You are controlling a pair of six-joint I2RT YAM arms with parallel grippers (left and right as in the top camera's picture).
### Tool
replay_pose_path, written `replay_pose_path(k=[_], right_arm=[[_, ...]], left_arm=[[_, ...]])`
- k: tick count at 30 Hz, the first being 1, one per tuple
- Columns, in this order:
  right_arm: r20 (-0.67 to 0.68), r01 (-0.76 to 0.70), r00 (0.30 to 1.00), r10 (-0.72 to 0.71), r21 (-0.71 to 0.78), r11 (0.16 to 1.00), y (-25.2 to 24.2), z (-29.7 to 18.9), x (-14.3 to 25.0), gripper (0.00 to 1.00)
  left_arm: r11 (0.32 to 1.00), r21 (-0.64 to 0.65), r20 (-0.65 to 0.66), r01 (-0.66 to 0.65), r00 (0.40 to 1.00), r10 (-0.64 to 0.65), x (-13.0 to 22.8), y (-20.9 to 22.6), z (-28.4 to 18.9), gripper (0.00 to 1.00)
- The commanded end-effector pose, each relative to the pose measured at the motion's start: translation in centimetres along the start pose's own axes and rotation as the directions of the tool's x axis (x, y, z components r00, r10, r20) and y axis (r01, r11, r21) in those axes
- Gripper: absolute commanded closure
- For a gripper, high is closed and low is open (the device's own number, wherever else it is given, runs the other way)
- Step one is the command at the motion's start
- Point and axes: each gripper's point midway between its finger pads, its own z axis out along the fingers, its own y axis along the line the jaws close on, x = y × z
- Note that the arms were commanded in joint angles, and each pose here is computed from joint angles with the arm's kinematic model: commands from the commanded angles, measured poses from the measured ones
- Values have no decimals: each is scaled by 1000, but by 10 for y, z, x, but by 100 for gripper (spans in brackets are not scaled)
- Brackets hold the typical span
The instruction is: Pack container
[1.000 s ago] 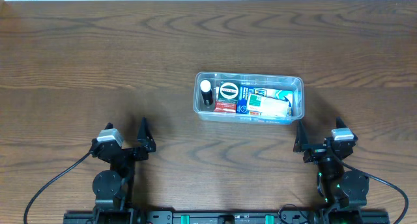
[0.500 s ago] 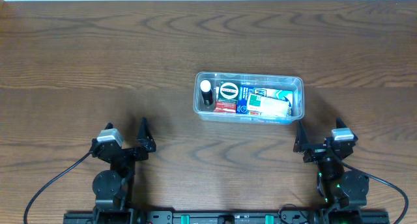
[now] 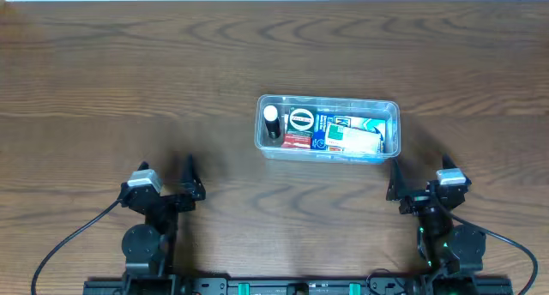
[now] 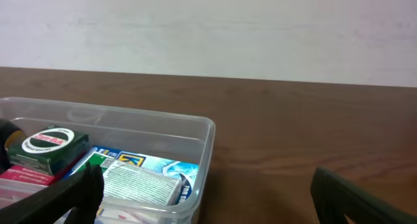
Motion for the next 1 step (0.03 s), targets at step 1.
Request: replay_pose_path(k=[1], right_arm=[[2,22,1000,-22,6,1000,-1,0,1,1]], left_arm=[[1000,-19,-48,-17,999,16,17,6,1,2]])
